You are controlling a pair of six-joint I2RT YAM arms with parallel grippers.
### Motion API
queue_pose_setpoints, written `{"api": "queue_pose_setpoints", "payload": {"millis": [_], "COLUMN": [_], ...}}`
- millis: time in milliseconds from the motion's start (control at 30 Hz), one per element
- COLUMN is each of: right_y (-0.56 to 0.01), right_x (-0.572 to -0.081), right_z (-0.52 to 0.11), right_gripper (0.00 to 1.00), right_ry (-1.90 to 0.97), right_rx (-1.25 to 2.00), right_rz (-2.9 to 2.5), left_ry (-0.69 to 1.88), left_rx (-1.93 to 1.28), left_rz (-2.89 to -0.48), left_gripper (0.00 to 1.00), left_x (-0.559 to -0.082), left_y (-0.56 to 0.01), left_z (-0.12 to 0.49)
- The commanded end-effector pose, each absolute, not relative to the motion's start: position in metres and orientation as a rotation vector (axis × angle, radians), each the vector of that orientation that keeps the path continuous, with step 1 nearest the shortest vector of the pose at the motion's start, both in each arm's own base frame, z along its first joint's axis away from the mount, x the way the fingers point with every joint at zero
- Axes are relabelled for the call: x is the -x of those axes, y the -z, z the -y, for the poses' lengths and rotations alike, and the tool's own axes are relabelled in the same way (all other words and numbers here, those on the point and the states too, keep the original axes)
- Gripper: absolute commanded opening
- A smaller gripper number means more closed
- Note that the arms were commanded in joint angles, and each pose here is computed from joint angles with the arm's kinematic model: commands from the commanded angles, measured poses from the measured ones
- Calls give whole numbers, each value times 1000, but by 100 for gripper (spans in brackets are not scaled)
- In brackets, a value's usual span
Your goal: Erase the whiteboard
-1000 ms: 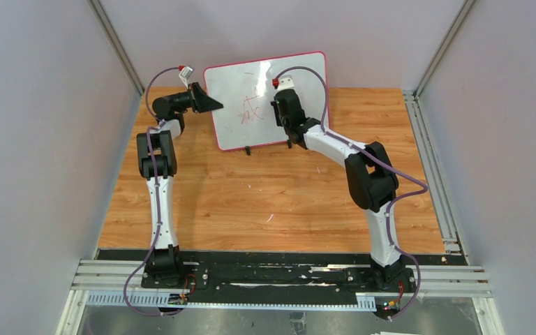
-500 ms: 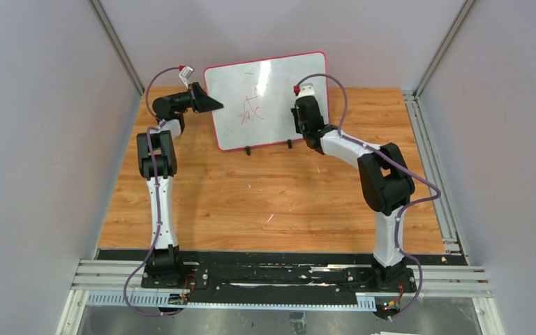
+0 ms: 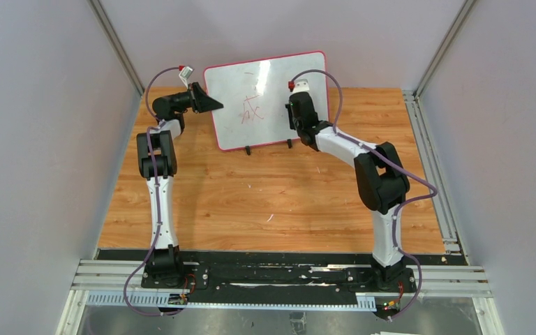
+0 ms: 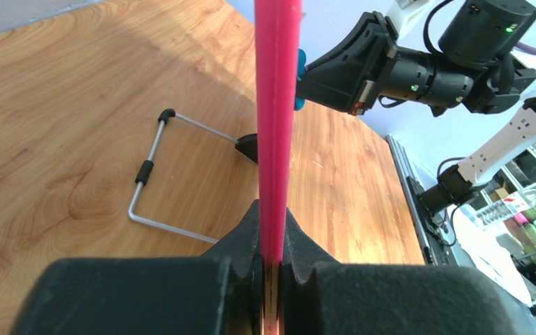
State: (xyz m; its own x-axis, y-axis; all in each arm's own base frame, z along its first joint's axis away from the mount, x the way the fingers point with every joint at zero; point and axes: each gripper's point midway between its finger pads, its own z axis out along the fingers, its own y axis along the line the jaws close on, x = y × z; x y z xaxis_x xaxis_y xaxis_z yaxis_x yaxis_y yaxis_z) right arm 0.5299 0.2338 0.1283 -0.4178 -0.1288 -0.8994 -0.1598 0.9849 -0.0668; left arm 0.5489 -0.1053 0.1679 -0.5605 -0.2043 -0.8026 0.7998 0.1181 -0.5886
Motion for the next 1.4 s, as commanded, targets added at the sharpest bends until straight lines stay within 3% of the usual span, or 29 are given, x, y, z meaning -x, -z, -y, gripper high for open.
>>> {"api": "queue_pose_setpoints", "payload": {"millis": [0,300,933,1367], "right_y": [-130,-121,-154,-158], "right_x": [-524,-518,-536,-539], "right_z": [-290,-333,-205,-318], "right_gripper": [1,1,1,1], "right_ry": [-137,-185,10,-126], "right_rx": [246,295,128,265], "right_rz": [-1982,-1987,-1967,-1951], "left_ry": [1511,1512,1515,1510], "left_rx": [-689,-688,-693,-702], "left_rz": [-1581,-1582,-1585,-1582], "left_gripper": [0,0,0,0], "left_x": [-545,-545,-544,-543], "left_y": [-144,-144,-143,-144], "left_z": [102,102,103,104]}}
